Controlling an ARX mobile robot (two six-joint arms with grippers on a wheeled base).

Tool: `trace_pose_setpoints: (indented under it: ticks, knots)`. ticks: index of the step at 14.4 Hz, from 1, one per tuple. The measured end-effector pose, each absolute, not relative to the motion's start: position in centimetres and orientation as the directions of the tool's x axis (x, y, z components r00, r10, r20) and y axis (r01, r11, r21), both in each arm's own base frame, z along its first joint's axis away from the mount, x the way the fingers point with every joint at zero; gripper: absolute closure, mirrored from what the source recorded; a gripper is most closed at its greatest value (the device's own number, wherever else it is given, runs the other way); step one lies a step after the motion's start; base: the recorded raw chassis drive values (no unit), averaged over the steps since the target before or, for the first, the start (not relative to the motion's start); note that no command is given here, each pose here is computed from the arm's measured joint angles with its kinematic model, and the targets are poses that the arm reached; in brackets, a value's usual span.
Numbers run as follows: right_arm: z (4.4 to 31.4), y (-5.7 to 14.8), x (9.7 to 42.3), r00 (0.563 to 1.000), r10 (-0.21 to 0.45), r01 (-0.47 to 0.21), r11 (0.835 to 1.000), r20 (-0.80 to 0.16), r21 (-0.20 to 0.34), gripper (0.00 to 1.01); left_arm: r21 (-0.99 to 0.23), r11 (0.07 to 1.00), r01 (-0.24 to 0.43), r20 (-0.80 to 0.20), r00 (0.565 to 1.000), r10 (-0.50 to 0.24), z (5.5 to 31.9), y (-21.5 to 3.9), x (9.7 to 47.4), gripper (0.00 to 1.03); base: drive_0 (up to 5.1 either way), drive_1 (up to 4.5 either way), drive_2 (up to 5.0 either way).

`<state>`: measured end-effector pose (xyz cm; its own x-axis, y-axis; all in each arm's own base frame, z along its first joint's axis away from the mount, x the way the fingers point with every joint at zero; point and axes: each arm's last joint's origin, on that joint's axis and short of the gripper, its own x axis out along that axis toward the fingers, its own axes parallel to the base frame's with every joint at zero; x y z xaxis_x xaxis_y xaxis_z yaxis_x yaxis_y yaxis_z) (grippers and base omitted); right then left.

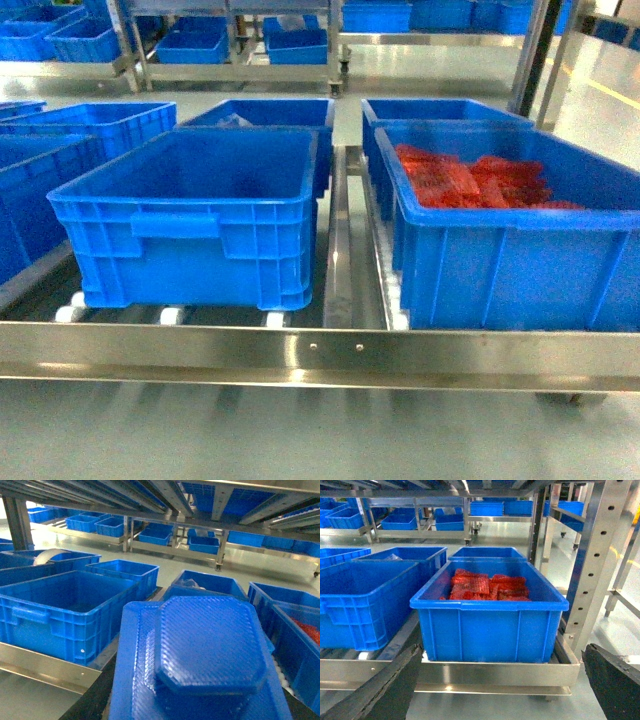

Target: Pick blue part to blue bin on bottom shelf

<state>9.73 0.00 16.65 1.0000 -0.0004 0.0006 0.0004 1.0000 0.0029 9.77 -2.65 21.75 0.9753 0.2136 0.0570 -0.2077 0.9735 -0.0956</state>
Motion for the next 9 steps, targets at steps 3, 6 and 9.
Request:
trace_pose_setpoints:
  ticks: [3,6,9]
  knots:
    - [16.66,0.00,9.73,1.000,0.000,0.000,1.000,0.002,0.003,0.03,-0.095,0.974,-0.207,0.056,0.975,0.213,21.75,-2.65,9.77,0.60,0.0,0.00,0.0]
    - [16.64,0.00,9.73,1.000,0.000,0.000,1.000,-0.001,0.002,0.03,-0.092,0.974,-0.208,0.052,0.976,0.213,21.66,-2.65,9.78,0.60,0.0,0.00,0.0]
    - [16.65,0.00,9.73,1.000,0.000,0.000,1.000,0.000,0.002,0.03,-0.093,0.974,-0.208,0.053,0.975,0.214,21.67,-2.65,9.78,0.60,0.0,0.00,0.0]
